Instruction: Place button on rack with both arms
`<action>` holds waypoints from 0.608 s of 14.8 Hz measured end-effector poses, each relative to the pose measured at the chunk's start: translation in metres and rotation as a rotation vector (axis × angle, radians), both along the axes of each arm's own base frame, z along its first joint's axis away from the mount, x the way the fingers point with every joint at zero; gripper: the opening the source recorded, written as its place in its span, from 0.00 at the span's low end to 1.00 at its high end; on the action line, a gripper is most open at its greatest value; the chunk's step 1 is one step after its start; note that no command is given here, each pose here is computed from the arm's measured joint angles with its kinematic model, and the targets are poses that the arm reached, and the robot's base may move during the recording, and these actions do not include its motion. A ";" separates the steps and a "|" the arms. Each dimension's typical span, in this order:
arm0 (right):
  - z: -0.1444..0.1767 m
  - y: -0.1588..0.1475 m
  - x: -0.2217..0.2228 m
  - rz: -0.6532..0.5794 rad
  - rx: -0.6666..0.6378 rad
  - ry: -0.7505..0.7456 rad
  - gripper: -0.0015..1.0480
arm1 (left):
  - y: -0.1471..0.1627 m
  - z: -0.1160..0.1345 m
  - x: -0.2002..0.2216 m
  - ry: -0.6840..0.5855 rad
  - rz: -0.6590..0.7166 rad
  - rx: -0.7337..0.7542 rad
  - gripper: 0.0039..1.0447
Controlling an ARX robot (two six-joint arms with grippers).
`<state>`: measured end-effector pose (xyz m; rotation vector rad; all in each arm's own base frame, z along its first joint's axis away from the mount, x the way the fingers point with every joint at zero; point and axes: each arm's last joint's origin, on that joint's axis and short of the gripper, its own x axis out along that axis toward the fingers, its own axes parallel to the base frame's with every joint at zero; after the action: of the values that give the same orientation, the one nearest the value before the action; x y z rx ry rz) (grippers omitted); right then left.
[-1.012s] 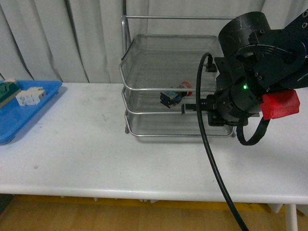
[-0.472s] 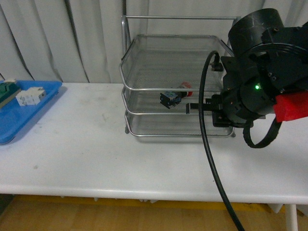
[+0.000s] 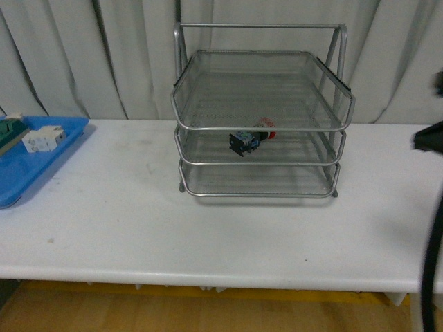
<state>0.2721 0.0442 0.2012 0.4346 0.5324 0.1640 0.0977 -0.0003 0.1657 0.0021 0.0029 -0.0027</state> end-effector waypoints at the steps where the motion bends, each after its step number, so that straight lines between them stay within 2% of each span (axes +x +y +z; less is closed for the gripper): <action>1: 0.008 -0.016 -0.020 -0.025 0.023 -0.044 0.02 | 0.000 0.000 0.000 0.000 0.000 0.000 0.94; 2: 0.016 -0.029 -0.038 -0.034 0.044 -0.087 0.02 | 0.000 0.000 0.000 0.000 0.000 0.000 0.94; 3: 0.020 -0.039 -0.050 -0.111 -0.053 -0.300 0.02 | 0.000 0.000 0.000 0.000 0.000 0.000 0.94; 4: 0.019 -0.044 -0.068 -0.196 -0.201 -0.452 0.02 | 0.000 0.000 0.000 0.000 0.000 0.000 0.94; 6: 0.007 -0.044 -0.101 -0.167 -0.370 -0.467 0.02 | 0.000 0.000 0.000 -0.001 0.000 0.000 0.94; 8: 0.011 -0.044 -0.126 -0.171 -0.412 -0.553 0.02 | 0.000 0.000 0.000 0.000 0.000 0.000 0.94; 9: 0.003 -0.044 -0.130 -0.167 -0.420 -0.542 0.02 | 0.000 0.000 0.000 0.000 0.000 0.000 0.94</action>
<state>0.1421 0.0001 0.2046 0.0131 -0.0105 0.0031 0.0977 -0.0003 0.1657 0.0021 0.0025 -0.0027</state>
